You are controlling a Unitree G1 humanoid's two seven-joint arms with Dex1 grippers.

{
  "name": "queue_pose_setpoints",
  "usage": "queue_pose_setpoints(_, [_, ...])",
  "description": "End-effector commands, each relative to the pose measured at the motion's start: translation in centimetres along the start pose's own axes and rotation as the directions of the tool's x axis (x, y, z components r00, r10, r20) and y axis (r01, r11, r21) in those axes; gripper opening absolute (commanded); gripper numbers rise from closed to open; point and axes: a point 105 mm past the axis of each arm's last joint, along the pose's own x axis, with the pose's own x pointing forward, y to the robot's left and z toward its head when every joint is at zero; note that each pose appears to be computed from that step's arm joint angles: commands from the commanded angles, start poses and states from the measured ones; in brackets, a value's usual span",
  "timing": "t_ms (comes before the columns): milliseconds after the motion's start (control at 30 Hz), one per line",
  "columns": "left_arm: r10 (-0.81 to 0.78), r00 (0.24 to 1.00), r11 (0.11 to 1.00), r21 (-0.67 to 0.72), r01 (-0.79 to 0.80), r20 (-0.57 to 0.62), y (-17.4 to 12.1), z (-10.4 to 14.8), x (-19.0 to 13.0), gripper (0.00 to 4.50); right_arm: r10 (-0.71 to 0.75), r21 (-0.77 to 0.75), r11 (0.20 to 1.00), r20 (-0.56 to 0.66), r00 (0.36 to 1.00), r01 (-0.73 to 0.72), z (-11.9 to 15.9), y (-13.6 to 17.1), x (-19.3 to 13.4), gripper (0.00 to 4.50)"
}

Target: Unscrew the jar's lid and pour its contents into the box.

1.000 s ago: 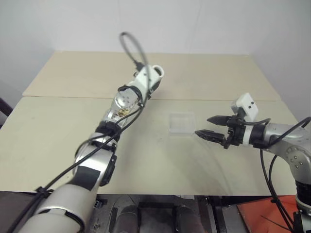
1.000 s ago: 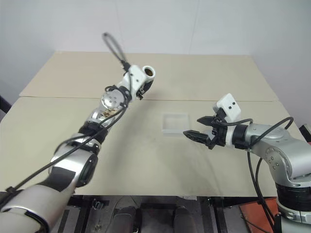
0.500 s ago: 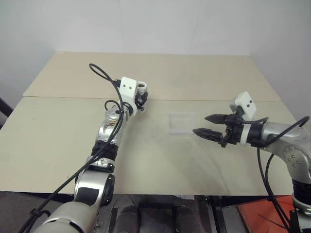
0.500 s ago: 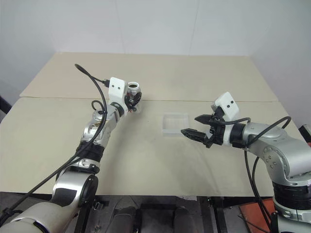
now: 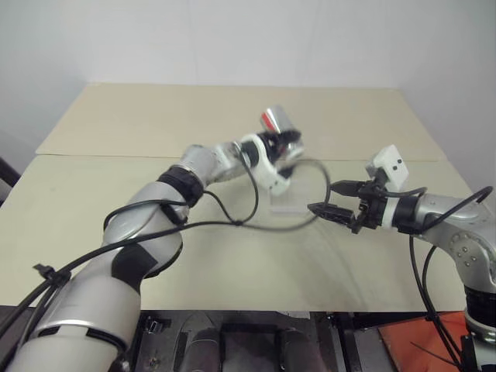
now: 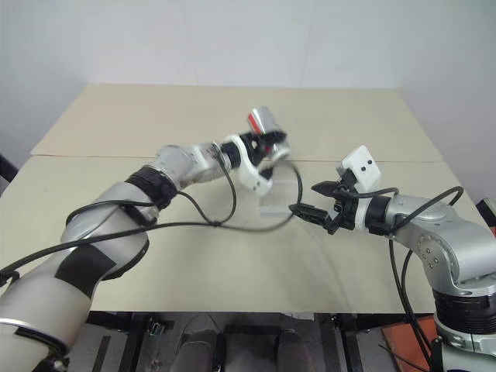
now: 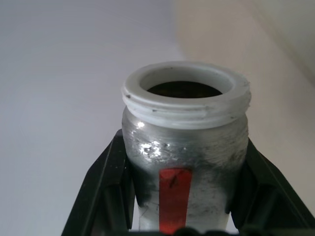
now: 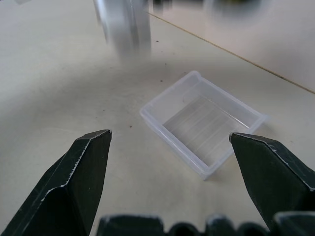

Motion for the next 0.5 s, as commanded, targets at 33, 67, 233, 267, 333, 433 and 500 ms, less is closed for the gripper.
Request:
queue_pose_setpoints(33, [0.031,0.999,0.955,0.293,-0.039,0.033,1.25,0.13,1.03,2.03,-0.028,-0.046,0.998,0.071,0.997,0.032,1.56,0.35,-0.71,4.47])
queue_pose_setpoints(67, [0.034,0.999,0.946,0.322,-0.044,0.035,1.29,0.28,1.25,2.03,-0.032,-0.044,0.998,0.078,0.996,0.036,1.63,0.43,-0.81,4.47])
queue_pose_setpoints(233, [0.041,0.998,0.904,0.423,-0.055,0.042,1.52,0.44,1.75,2.03,-0.040,-0.034,0.998,0.111,0.993,0.044,1.97,1.07,-1.16,4.47])
queue_pose_setpoints(267, [0.048,0.998,0.905,0.420,-0.064,0.047,1.62,0.49,1.76,2.03,-0.042,-0.032,0.998,0.115,0.992,0.046,1.99,1.15,-1.17,4.47])
queue_pose_setpoints(333, [0.057,0.996,0.910,0.407,-0.077,0.062,1.73,0.63,1.72,2.03,-0.045,-0.028,0.998,0.121,0.992,0.049,2.03,1.24,-1.18,4.47])
queue_pose_setpoints(433, [0.064,0.995,0.918,0.387,-0.088,0.075,1.67,0.83,1.60,2.03,-0.046,-0.025,0.998,0.122,0.991,0.050,2.02,1.26,-1.17,4.47])
queue_pose_setpoints(500, [0.072,0.995,0.924,0.371,-0.093,0.070,1.73,0.82,1.58,2.03,-0.048,-0.025,0.998,0.119,0.992,0.051,1.99,1.19,-1.14,4.47])
